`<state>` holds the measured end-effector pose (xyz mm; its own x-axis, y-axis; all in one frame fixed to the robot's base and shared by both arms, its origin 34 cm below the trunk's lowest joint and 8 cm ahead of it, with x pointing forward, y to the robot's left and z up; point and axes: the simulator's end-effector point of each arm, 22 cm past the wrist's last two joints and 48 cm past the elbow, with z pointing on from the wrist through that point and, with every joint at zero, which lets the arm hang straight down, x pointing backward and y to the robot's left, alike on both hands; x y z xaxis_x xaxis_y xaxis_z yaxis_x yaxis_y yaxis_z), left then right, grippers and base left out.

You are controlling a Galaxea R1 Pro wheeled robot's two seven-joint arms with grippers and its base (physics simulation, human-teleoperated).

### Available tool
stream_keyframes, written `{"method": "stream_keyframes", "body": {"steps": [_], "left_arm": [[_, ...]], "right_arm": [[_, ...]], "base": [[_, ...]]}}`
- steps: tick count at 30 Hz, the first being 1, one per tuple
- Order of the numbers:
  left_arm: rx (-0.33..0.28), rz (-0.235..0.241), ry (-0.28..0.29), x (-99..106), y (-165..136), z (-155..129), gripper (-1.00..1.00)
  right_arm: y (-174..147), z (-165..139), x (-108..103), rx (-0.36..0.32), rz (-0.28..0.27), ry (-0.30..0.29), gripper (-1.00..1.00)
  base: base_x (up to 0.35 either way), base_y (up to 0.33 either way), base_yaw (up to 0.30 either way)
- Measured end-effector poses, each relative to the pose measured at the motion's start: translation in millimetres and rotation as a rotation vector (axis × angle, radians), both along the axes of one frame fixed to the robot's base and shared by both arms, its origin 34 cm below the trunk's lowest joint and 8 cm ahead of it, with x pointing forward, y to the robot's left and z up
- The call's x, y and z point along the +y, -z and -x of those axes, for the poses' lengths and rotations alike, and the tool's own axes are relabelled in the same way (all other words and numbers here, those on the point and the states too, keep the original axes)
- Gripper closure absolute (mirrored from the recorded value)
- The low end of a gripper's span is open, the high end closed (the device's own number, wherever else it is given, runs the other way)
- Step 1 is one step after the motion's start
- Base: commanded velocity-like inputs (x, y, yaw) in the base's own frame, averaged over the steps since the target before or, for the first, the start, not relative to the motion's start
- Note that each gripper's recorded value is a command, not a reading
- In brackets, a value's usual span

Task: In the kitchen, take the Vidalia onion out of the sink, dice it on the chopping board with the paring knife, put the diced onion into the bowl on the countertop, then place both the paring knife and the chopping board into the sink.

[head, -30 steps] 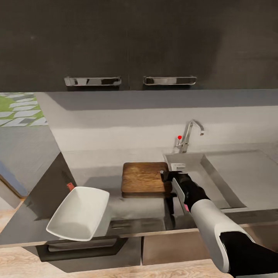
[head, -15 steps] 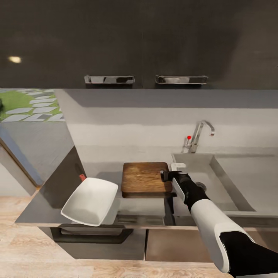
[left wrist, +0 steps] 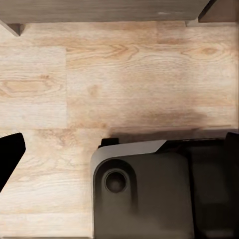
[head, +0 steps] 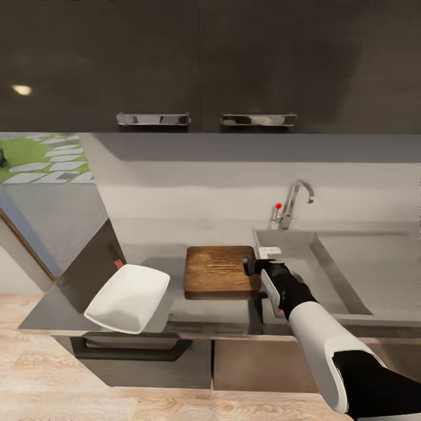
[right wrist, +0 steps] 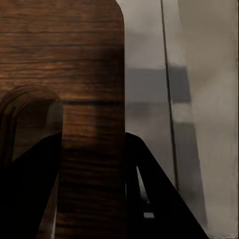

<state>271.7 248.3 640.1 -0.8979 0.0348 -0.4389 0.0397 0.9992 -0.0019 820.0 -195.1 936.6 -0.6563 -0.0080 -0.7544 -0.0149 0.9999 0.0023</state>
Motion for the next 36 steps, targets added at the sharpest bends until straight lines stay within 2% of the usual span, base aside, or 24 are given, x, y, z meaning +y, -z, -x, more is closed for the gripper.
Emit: {"method": "stream_keyframes", "body": {"steps": [15,36], "left_arm": [[-0.002,-0.001,0.000,0.3,-0.3,-0.5,-1.00],[-0.001,-0.001,0.000,0.6,-0.2,-0.2,-1.00]], "right_arm": [[12.0,9.9,2.4,0.057,-0.001,-0.007,1.00],[13.9,11.5,4.6,0.065,-0.004,-0.008,1.00]], "base": [[-0.033,-0.013,0.000],[0.000,0.000,0.000]]}}
